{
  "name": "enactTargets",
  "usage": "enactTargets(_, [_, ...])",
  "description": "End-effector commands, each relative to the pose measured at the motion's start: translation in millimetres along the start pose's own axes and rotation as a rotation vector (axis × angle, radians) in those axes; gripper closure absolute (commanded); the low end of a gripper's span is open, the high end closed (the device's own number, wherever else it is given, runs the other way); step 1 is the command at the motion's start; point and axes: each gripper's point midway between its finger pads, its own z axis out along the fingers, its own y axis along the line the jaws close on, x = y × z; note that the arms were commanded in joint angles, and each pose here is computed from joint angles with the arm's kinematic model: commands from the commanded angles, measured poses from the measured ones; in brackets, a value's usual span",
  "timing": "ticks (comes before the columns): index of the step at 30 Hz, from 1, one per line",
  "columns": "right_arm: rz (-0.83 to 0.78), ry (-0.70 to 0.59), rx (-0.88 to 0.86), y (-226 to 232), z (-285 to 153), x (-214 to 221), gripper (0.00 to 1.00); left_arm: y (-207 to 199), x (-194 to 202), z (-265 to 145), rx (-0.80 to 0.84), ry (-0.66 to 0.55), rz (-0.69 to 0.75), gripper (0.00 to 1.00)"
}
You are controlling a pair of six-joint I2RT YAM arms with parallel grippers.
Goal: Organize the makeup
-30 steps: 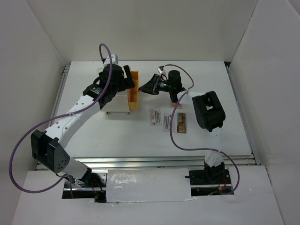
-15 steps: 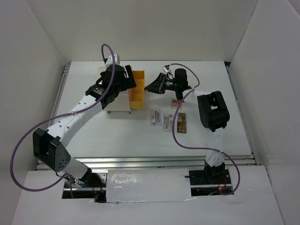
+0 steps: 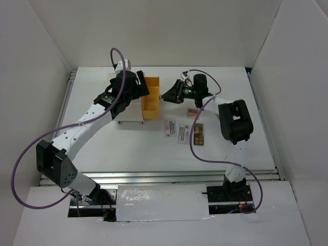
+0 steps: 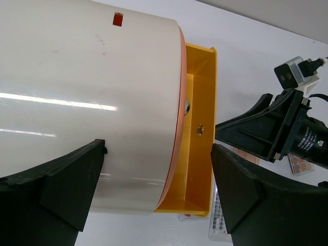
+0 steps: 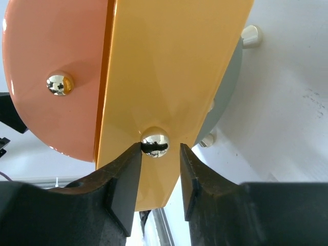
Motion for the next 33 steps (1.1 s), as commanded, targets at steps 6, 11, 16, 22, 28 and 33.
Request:
enactTargets(6, [-0.020, -0.099, 0.095, -4.3, -48.4, -19.2, 0.44, 36.4, 85.3, 0.6, -0.121, 0.296, 0.089, 0.01])
enactTargets(11, [-0.078, -0.175, 0.272, -7.0, -81.3, -31.8, 0.12, 7.1, 52.3, -16.6, -0.026, 0.239, 0.092, 0.01])
enactTargets(16, [-0.091, -0.312, 0.681, -29.5, -132.8, -33.4, 0.00, -10.2, 16.2, -39.9, 0.028, 0.177, 0.084, 0.01])
enactTargets(22, [-0.248, -0.284, 0.984, -22.5, -139.9, 24.4, 0.00, 6.4, -9.4, -86.7, 0.034, 0.110, 0.081, 0.01])
enactTargets(28, [-0.242, -0.249, 0.981, -27.3, -118.5, 64.5, 0.00, 36.5, -21.6, -132.9, 0.015, 0.047, 0.086, 0.00])
enactTargets(33, [-0.245, -0.264, 1.155, -36.3, -117.1, 87.8, 0.00, 80.1, -17.5, -162.6, -0.072, -0.003, 0.115, 0.01])
